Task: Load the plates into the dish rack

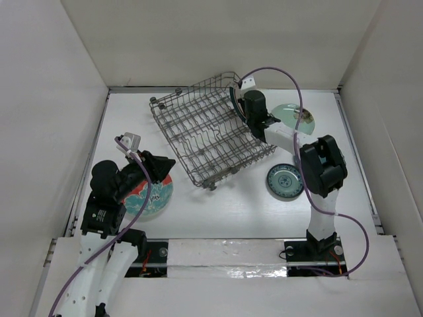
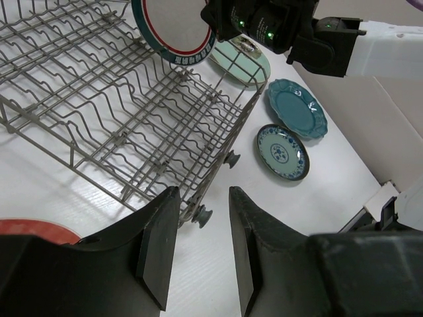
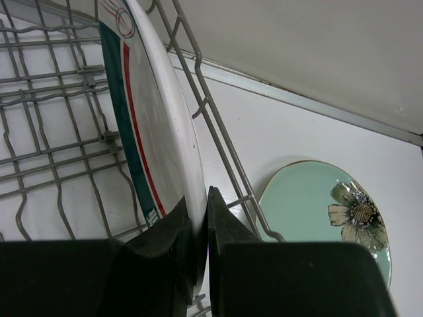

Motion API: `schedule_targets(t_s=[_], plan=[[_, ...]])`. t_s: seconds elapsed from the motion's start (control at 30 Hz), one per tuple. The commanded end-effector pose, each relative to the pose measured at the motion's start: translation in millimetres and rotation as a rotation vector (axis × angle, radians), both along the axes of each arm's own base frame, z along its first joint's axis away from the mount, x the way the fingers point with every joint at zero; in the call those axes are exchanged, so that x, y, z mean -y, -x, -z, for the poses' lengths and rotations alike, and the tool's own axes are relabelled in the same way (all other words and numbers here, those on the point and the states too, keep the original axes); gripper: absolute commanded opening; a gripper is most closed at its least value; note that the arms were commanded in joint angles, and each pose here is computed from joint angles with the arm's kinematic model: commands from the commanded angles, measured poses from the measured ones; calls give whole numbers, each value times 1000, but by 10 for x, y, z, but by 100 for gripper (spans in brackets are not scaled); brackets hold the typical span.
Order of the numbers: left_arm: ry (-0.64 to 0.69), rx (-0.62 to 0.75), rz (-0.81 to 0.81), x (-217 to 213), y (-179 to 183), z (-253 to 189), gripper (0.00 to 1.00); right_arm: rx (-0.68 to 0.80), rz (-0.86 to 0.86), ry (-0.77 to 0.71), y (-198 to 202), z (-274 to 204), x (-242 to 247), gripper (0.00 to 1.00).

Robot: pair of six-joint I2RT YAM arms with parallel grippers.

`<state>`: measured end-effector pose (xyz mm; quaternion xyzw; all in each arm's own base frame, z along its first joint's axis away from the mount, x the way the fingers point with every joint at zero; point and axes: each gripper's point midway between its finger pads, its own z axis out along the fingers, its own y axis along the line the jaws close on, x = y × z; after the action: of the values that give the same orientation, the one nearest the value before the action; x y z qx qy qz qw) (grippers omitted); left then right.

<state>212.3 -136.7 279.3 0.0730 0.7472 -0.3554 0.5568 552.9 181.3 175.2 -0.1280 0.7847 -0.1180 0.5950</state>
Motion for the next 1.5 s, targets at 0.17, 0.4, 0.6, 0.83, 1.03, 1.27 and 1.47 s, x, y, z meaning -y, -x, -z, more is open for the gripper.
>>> schedule_targets(t_s=[0.17,0.4,0.6,0.83,1.03,1.27,1.47], plan=[[2,52,18,28,-16,-81,33,93,36,-129,143,-414,45,21],[2,50,18,26,-9,-74,33,81,33,-324,206,-594,76,40],[3,53,18,25,-2,-77,33,30,39,-403,206,-578,130,49],[6,56,17,26,-3,-91,33,32,-44,-529,461,-808,-39,56],[21,84,16,20,46,-165,9,62,-243,-694,1090,-1209,-701,33],[46,151,16,3,160,-305,0,-98,-482,-870,2028,-912,-1780,0],[57,178,16,-6,219,-385,13,-239,-538,-1000,2819,-657,-2524,0]])
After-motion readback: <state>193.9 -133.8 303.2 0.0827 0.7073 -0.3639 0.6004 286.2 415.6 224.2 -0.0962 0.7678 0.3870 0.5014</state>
